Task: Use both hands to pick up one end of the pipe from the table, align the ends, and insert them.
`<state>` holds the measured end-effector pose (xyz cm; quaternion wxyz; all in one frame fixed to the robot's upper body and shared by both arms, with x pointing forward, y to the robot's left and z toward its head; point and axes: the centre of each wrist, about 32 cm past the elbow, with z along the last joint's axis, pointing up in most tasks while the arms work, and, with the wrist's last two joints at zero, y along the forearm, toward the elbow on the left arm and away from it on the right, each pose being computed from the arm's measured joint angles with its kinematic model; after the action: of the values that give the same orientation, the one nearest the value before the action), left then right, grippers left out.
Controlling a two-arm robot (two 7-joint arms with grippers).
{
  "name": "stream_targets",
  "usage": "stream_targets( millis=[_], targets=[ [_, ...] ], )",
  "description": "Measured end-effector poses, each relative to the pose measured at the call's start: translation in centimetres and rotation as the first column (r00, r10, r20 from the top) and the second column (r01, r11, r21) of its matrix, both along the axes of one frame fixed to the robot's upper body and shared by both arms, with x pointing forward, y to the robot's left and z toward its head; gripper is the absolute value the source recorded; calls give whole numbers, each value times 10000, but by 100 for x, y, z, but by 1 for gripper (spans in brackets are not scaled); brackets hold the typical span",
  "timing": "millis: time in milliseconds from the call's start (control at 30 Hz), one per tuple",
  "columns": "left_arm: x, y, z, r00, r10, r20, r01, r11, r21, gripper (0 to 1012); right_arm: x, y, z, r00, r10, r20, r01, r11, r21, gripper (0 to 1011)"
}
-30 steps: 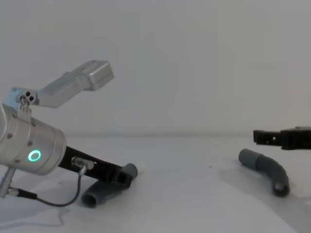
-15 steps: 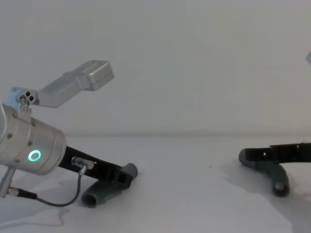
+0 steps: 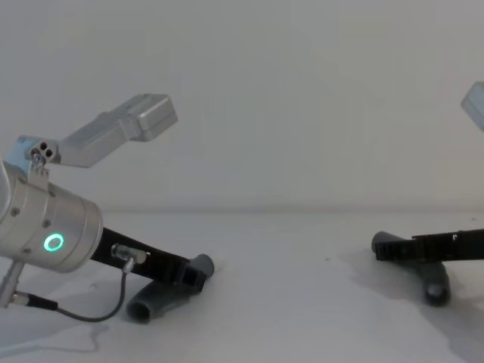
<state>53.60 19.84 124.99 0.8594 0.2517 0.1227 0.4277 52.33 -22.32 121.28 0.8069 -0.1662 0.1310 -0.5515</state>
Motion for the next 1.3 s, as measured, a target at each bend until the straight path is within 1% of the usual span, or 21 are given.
stream_targets(
  millis=[300,633,700,733,867,900,933,967,1067,1100,1167,1200,1233,1267,1300],
  targets=[
    [0,0,0,10000,0,-1,0,10000,-1,348,43,-12,-14,9996,121,-260,-122,9999,-34,1004],
    [0,0,0,10000,1,-2,-1,10000,1,348,67,-4,-39,9989,236,-404,-237,9997,-20,999],
    [0,0,0,10000,1,-2,-1,10000,1,348,70,-1,-42,9988,255,-423,-256,9997,-19,946],
    [0,0,0,10000,1,-2,-1,10000,1,348,71,0,-44,9987,260,-428,-261,9997,-20,946],
    [0,0,0,10000,1,-2,-1,10000,1,348,77,2,-47,9986,283,-447,-284,9996,-20,838],
    [0,0,0,10000,1,-2,-1,10000,1,348,78,2,-47,9986,287,-451,-288,9996,-18,838],
    [0,0,0,10000,1,-3,-1,10000,2,348,78,2,-48,9985,293,-454,-294,9996,-17,769],
    [0,0,0,10000,1,-2,-1,10000,2,348,79,2,-48,9985,297,-455,-298,9996,-16,769],
    [0,0,0,10000,2,-3,-2,10000,3,348,81,3,-50,9984,309,-465,-310,9995,-13,695],
    [0,0,0,10000,2,-3,-2,10000,3,348,82,3,-51,9984,313,-469,-313,9995,-13,637],
    [0,1,0,10000,3,-3,-3,10000,3,351,82,4,-53,9984,317,-478,-318,9995,-12,604],
    [0,0,0,10000,2,-4,-2,10000,3,351,83,4,-53,9983,319,-479,-320,9995,-11,534],
    [0,1,-1,10000,3,-4,-3,10000,4,348,83,4,-54,9983,320,-481,-321,9995,-11,518],
    [0,0,0,10000,2,-3,-2,10000,4,348,83,4,-54,9983,321,-482,-322,9995,-12,459],
    [0,0,0,10000,3,-3,-3,10000,4,351,84,5,-54,9983,324,-486,-325,9995,-11,435]
  ],
)
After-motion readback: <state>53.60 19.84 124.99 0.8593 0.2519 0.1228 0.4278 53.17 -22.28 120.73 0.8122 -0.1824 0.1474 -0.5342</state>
